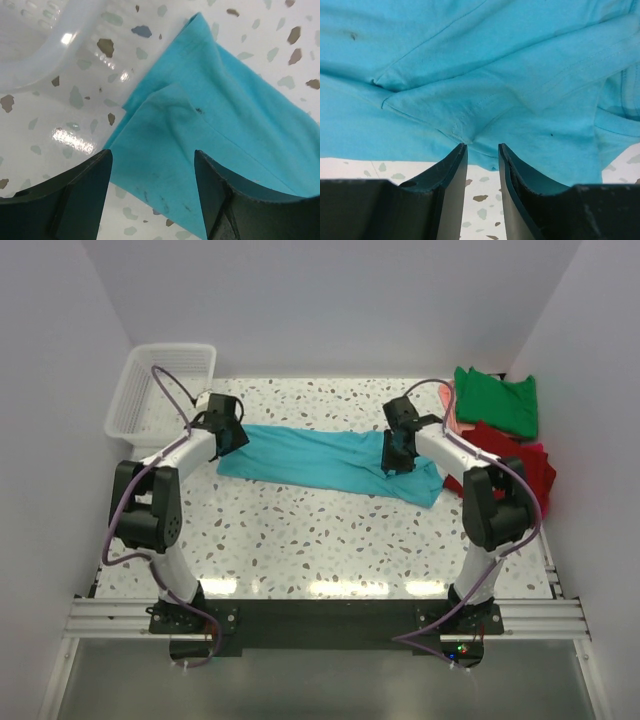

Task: Fold and stack the t-shirts
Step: Fold the tshirt

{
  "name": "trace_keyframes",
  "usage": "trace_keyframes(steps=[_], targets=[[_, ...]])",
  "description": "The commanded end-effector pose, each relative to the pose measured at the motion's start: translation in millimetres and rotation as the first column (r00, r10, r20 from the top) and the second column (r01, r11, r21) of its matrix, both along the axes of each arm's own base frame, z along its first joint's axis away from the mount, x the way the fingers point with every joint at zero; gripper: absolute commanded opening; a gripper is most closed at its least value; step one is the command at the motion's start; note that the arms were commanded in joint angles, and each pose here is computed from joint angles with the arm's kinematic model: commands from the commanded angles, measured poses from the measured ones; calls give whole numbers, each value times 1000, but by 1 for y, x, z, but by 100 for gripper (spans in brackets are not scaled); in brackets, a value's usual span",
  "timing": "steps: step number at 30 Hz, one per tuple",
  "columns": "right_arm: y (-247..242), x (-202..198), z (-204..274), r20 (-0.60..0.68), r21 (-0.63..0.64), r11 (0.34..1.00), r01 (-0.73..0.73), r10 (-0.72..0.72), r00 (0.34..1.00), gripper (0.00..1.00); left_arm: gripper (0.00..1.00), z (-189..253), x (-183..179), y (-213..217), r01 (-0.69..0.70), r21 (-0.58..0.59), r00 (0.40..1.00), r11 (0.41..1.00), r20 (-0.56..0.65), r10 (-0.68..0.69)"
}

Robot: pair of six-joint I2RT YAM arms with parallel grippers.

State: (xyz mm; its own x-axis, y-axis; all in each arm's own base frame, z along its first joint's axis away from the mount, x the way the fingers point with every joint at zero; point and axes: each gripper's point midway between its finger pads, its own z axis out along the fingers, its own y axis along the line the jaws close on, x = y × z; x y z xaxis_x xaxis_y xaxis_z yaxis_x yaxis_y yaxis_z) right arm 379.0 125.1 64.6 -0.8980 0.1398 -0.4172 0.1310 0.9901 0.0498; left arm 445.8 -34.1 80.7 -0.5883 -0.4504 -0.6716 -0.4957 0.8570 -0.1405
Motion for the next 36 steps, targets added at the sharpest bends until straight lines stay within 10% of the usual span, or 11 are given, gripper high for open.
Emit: trace_keyframes(steps=[1,20,26,36], targets=[[10,-8,-16,-47,6,999,-34,34,998,34,72,-34,-21,3,16,5,993,1000,-120,-15],[15,19,-28,-6,-32,999,-30,29,1000,20,70,-92,-97,35,-95,167,885,981,-437,159],[16,36,-19,33,-49,999,-22,23,999,0,70,-88,-105,38,-95,179,885,979,-435,165],[20,58,10,104,-56,998,-35,41,994,0,70,-87,-104,38,-91,174,887,980,-433,159]])
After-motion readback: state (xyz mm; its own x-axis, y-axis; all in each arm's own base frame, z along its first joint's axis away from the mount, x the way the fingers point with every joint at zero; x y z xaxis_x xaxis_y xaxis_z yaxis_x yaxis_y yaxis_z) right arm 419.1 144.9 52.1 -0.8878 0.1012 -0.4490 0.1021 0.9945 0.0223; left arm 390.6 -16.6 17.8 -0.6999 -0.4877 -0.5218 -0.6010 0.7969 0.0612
